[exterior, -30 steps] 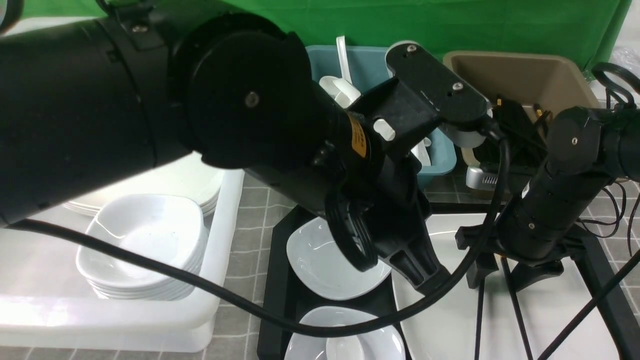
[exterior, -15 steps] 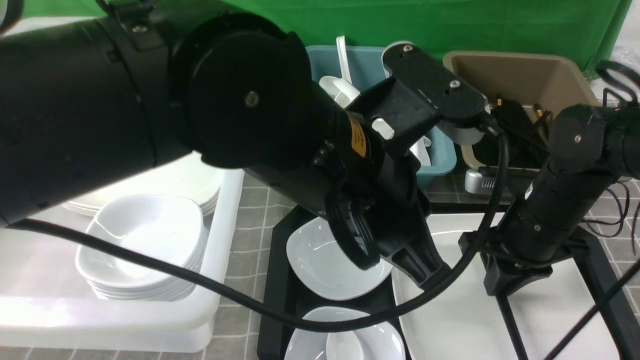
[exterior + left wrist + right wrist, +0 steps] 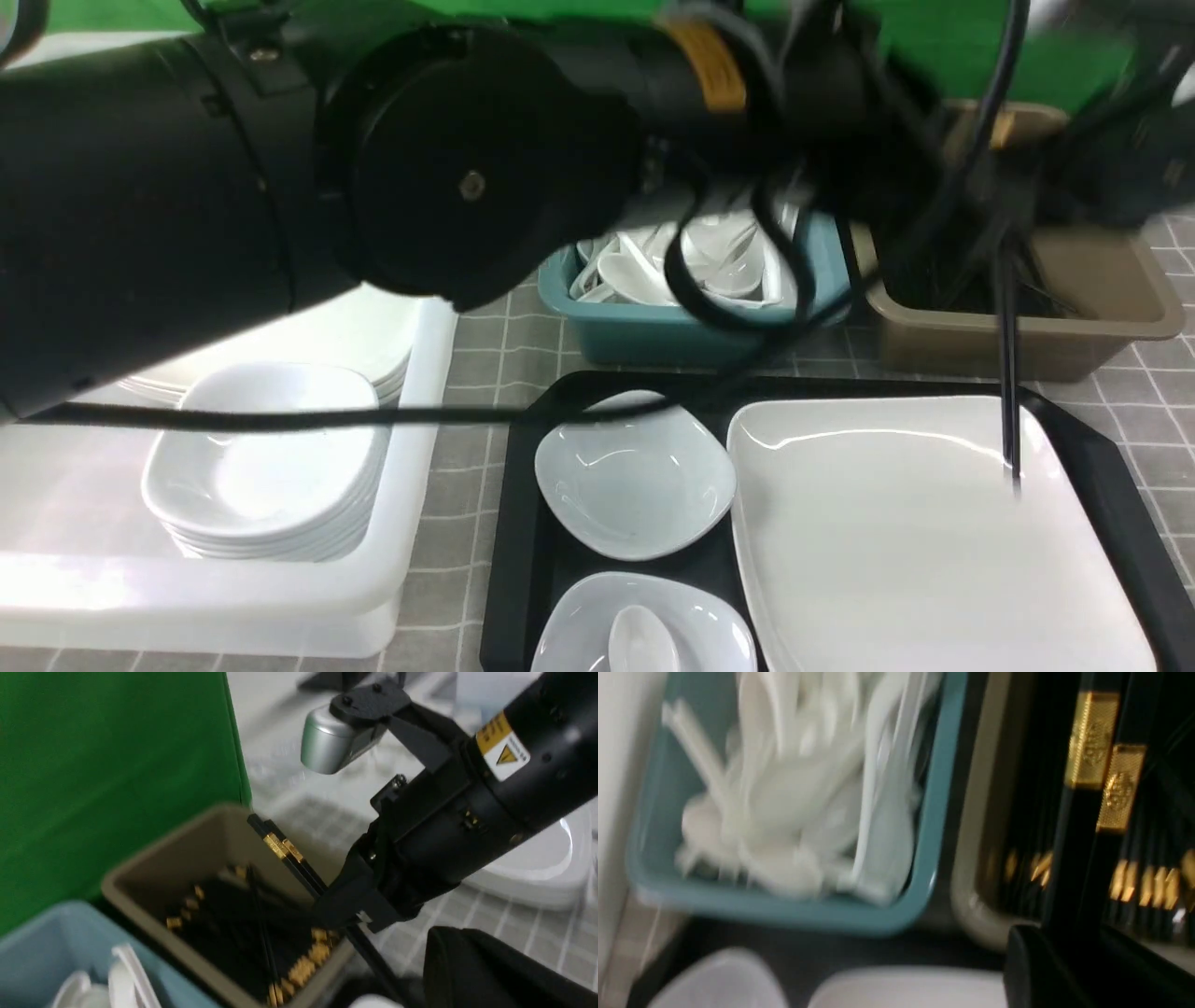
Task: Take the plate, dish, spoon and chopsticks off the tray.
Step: Use the right arm to put the chopsticks into the small storage box on the right
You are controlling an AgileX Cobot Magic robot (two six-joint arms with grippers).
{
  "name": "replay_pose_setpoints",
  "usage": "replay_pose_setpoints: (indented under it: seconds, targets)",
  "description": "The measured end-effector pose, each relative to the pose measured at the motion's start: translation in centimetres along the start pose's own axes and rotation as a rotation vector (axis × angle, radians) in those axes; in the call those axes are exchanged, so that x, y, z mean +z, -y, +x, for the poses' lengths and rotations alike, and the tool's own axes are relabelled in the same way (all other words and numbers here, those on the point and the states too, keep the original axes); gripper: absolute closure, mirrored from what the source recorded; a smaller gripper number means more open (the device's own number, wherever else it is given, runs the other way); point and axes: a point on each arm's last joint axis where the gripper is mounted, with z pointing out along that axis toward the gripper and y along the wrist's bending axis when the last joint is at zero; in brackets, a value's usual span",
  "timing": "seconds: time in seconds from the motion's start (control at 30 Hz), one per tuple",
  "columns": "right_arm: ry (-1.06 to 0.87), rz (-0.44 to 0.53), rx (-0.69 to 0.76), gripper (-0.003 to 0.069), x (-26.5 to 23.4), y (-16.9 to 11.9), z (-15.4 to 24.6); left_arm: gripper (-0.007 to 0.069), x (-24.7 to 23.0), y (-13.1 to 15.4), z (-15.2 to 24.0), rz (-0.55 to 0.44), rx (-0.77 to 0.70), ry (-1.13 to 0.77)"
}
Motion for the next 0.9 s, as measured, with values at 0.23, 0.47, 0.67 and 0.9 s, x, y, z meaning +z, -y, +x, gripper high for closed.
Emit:
replay_pose_setpoints:
  seconds: [0.23,0.47,0.67,0.9]
  targets:
    - [0.290,0.068,0.055,0.0513,3.0,3.8,-5.5,0.0623,0.2,-1.9,-0.1,-0.059,-0.043,0.043]
    - [0.337,0.099,0.078,0.0513,9.6,5.9,-5.7,0.0623,0.9,-4.3,2.9,-0.096,-0.116,-0.182]
    - [0.300,0.109,0.086,0.0408,11.7,6.6,-4.9,0.0623,0.6,-4.1,4.3,-0.072,-0.140,-0.341]
    - [0.114,0.090,0.050,0.0232,8.0,5.4,-4.9,0.0623,-0.7,-3.2,6.8,-0.052,-0.338,-0.655]
